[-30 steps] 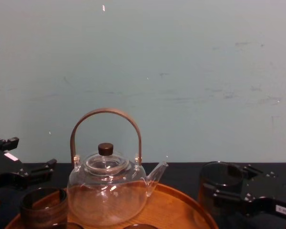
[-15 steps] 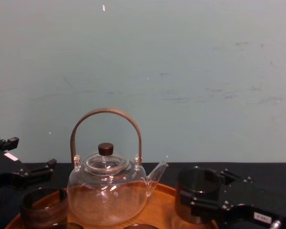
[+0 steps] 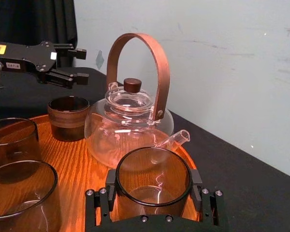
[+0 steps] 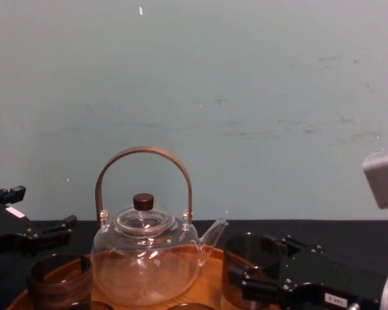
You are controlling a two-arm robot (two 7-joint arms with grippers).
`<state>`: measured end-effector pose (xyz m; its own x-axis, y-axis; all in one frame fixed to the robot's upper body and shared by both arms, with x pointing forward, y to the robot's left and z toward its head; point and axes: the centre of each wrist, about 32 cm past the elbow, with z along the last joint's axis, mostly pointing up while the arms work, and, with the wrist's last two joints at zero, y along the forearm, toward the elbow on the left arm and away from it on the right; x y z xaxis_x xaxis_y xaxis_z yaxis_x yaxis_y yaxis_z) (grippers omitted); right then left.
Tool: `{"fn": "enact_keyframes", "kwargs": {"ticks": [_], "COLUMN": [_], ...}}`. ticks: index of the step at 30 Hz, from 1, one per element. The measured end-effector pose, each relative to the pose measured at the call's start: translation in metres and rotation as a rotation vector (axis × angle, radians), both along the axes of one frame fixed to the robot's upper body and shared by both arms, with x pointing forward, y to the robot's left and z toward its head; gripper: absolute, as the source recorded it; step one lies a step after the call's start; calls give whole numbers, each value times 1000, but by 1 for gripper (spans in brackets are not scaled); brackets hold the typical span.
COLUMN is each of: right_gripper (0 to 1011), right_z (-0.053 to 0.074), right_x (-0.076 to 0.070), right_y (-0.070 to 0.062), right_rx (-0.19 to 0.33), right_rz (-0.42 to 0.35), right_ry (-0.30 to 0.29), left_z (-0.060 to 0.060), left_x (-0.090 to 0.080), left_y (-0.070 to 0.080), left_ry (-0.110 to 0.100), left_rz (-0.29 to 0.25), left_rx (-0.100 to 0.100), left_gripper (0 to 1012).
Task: Pick up the glass from the table and place it on the tray.
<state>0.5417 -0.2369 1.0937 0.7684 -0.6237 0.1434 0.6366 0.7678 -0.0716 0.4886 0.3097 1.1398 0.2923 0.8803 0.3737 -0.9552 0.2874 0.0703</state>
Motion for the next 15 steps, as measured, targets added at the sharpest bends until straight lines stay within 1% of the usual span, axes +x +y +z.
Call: {"fn": "enact_keyframes", "kwargs": {"ticks": [4,15], "right_gripper": [904,904], "right_z": [-3,-8], "right_x": [2,3], "right_y": [4,8], "right_rx": [-1,-9], "right_rz": [7,18], "right_ry": [7,24], "left_z": [0,0], "left_x": [0,0], "left_y": [0,0], "left_ry": [0,0], "left_rz": [0,0], "left_rx": [0,0], "left_gripper": [1001,1001]}}
